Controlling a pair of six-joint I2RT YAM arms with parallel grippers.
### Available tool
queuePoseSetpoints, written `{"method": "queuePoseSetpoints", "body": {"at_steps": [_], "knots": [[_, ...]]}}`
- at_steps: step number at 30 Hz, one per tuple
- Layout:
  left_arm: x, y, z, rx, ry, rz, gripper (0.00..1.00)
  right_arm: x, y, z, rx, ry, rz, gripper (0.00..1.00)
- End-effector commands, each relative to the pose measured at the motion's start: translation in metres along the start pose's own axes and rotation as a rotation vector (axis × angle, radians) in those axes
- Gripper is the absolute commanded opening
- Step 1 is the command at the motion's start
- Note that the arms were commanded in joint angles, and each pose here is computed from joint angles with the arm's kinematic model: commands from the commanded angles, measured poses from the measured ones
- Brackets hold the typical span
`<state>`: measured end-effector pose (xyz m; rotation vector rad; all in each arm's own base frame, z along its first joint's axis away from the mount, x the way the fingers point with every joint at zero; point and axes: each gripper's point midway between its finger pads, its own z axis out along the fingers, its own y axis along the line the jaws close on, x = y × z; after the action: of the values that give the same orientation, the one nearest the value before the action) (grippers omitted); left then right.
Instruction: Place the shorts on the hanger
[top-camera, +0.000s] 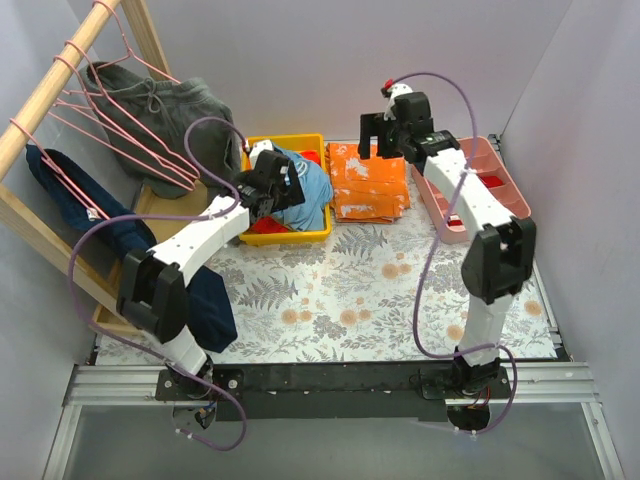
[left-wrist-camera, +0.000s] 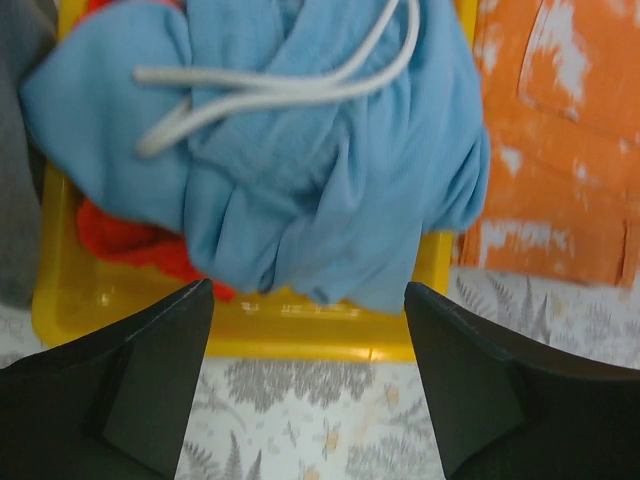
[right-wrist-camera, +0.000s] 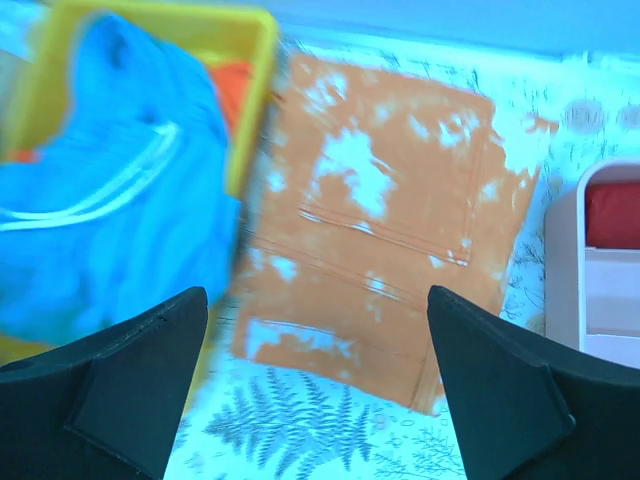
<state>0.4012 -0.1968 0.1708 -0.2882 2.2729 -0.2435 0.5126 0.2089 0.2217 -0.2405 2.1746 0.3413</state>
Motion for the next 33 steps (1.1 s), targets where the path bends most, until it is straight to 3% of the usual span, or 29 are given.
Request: {"method": "queuePoseSetpoints", "body": {"at_steps": [1, 2, 6, 12, 16, 17, 18, 23, 33], "knots": [[-0.057, -0.008, 0.018, -0.077, -0.159, 0.0, 0.71, -0.026, 0.027, -0.051, -0.096, -0.125, 0.028, 0.98], [-0.047, -0.002, 0.034, -0.121, -0.127, 0.009, 0.61, -0.033, 0.032, -0.065, -0.111, -0.157, 0.03, 0.99], [-0.052, 0.007, 0.054, -0.209, -0.181, -0.002, 0.61, -0.029, 0.047, -0.091, -0.172, -0.188, 0.045, 0.99], [-0.045, -0.001, 0.075, -0.188, -0.16, 0.005, 0.6, -0.006, 0.05, -0.111, -0.185, -0.181, 0.046, 0.99], [-0.06, -0.017, 0.071, -0.106, -0.206, 0.029, 0.25, -0.002, 0.052, -0.119, -0.193, -0.183, 0.044, 0.99], [-0.064, -0.019, 0.069, -0.102, -0.212, 0.04, 0.04, -0.003, 0.052, -0.121, -0.194, -0.186, 0.042, 0.98], [-0.069, -0.025, 0.065, -0.078, -0.218, 0.038, 0.0, -0.006, 0.052, -0.127, -0.193, -0.198, 0.042, 0.99], [-0.099, -0.039, 0.031, 0.002, -0.29, 0.034, 0.0, -0.014, 0.052, -0.144, -0.195, -0.231, 0.032, 0.99], [-0.192, -0.081, -0.075, 0.256, -0.591, 0.07, 0.0, -0.025, 0.056, -0.157, -0.212, -0.267, 0.029, 0.99]]}}
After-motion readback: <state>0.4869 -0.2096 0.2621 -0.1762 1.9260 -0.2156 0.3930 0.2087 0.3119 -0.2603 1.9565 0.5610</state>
